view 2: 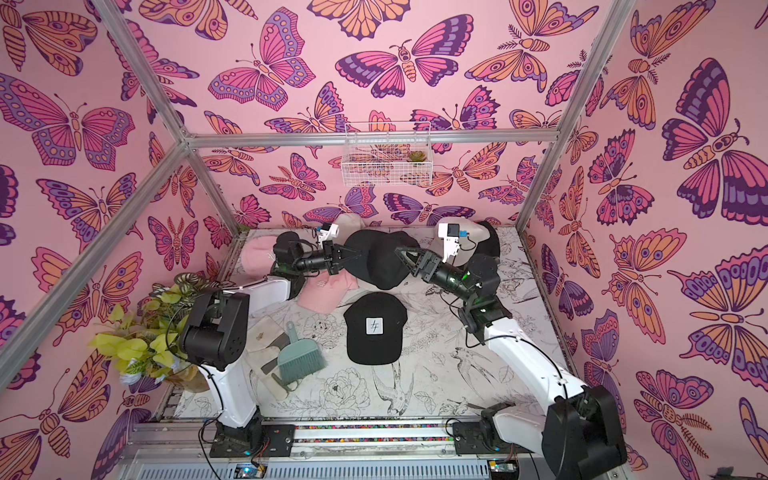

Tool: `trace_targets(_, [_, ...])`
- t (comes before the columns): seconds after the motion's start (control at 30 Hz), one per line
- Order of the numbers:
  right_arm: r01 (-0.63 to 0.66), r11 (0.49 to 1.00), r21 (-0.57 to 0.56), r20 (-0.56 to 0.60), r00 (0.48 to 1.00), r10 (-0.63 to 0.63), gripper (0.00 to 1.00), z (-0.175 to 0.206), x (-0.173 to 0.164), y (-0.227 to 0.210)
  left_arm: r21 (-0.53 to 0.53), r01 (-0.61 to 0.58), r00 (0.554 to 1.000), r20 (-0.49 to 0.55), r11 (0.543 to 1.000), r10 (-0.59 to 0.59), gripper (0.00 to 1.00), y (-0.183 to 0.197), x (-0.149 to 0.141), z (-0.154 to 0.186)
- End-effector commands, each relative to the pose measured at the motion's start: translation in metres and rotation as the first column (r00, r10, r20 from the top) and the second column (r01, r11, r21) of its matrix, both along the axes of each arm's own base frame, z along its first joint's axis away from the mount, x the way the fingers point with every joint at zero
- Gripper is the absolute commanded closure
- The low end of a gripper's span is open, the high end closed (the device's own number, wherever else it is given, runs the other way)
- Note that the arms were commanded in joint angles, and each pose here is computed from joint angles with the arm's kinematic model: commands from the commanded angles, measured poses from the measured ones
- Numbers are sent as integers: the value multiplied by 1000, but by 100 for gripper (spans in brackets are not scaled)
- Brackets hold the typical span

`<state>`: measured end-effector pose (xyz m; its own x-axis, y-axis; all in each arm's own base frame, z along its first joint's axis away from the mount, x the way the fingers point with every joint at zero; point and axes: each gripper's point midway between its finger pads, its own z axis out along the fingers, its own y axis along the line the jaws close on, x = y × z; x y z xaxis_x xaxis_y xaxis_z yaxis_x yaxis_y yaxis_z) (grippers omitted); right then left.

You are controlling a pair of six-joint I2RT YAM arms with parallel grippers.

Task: Stack the baseball caps by color
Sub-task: Place the baseball cap on the baseball cap.

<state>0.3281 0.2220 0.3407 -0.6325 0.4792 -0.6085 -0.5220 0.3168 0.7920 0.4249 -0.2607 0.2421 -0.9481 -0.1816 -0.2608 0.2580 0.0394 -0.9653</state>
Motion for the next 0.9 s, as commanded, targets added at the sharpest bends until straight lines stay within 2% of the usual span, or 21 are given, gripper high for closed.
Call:
trace_targets(0.0, [68, 982, -178, -84, 993, -84, 1, -40, 5, -12, -49, -28, 999, 26, 998, 29, 100, 8, 5, 18])
trace_targets(0.1, [50, 983, -174, -167, 983, -80, 1, -60, 10, -10, -81, -8, 999, 35, 997, 11, 100, 5, 2, 27])
trace_targets(0.2, [13, 993, -114, -183, 983, -34, 1, -56, 14, -2, -72, 6, 1000, 30, 997, -3, 100, 1, -2, 24])
trace_targets(0.43, [-75, 997, 17, -95, 993, 76, 1, -20, 22, 15, 20, 2, 999, 32, 1000, -3, 100, -5, -8, 8])
trace_targets(0.7, [-159, 980, 118, -28, 986, 164, 0, -4, 26, 26, 33, 14, 1000, 23, 999, -15, 100, -8, -7, 2])
trace_targets(0.87, [-192, 969, 157, 40, 981, 188, 12, 8, 18, 25, 84, -6, 1000, 3, 996, 6, 100, -3, -4, -10])
